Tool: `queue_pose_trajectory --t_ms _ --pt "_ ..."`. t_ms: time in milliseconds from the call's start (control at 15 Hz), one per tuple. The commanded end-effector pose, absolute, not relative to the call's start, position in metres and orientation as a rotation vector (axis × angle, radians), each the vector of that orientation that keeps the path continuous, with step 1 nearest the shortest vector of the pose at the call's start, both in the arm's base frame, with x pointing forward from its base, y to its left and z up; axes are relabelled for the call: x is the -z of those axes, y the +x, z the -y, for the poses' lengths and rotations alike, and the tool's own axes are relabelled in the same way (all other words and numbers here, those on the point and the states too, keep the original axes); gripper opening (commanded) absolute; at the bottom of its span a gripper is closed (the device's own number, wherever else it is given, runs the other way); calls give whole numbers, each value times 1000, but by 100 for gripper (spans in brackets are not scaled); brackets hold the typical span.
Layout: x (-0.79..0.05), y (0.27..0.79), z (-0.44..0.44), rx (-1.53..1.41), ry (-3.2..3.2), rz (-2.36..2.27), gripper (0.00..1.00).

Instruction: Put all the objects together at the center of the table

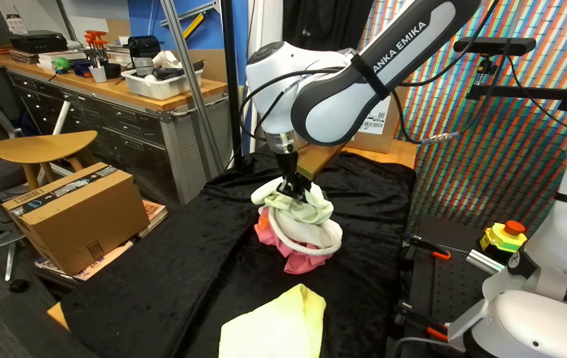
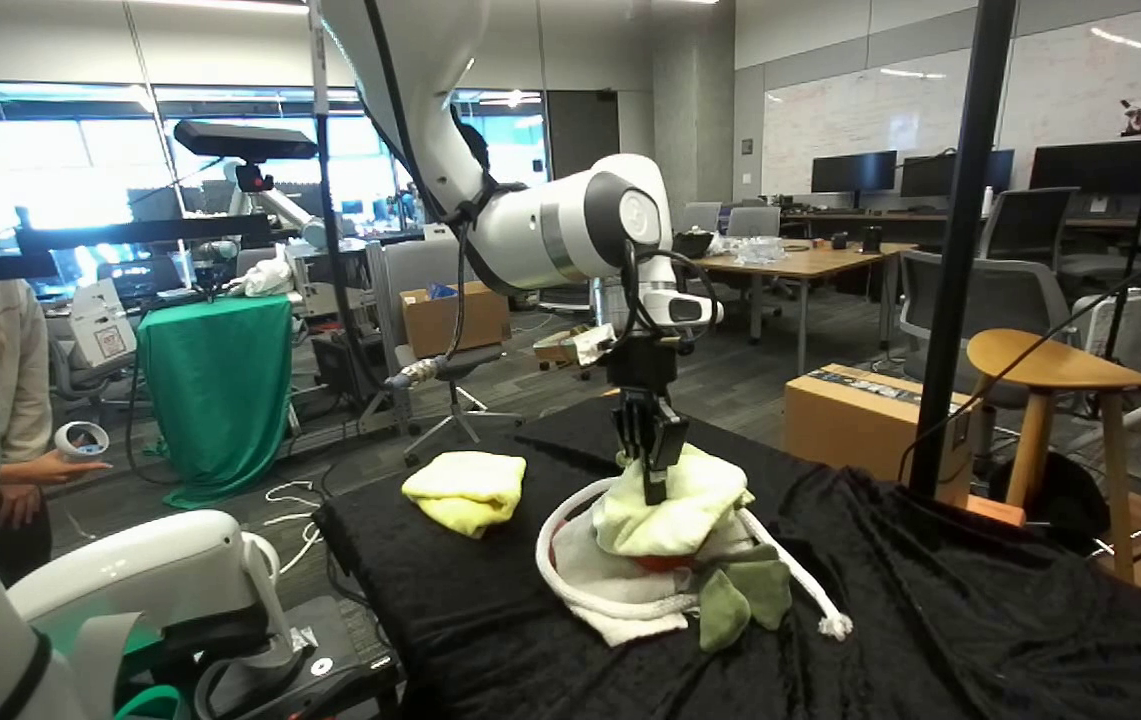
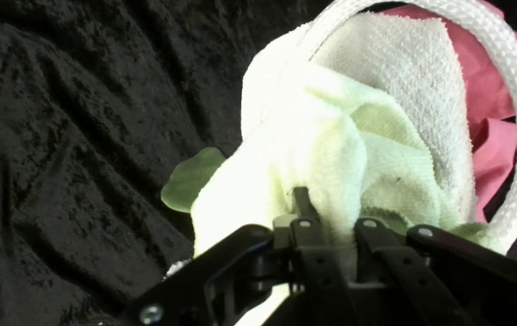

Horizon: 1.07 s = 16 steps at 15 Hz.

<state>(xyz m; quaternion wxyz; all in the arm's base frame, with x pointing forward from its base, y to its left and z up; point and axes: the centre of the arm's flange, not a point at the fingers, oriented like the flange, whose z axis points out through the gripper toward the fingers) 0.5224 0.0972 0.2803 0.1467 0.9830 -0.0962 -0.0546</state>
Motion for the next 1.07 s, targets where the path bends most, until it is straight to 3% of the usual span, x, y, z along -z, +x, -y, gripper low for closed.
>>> queue_pose_trajectory --t_ms 0,467,1000 --pt "-289 518 -96 135 2829 272 47" --pt "-338 507 -86 33 2863 267 99" --pt "-396 495 -117 -121 2952 256 99"
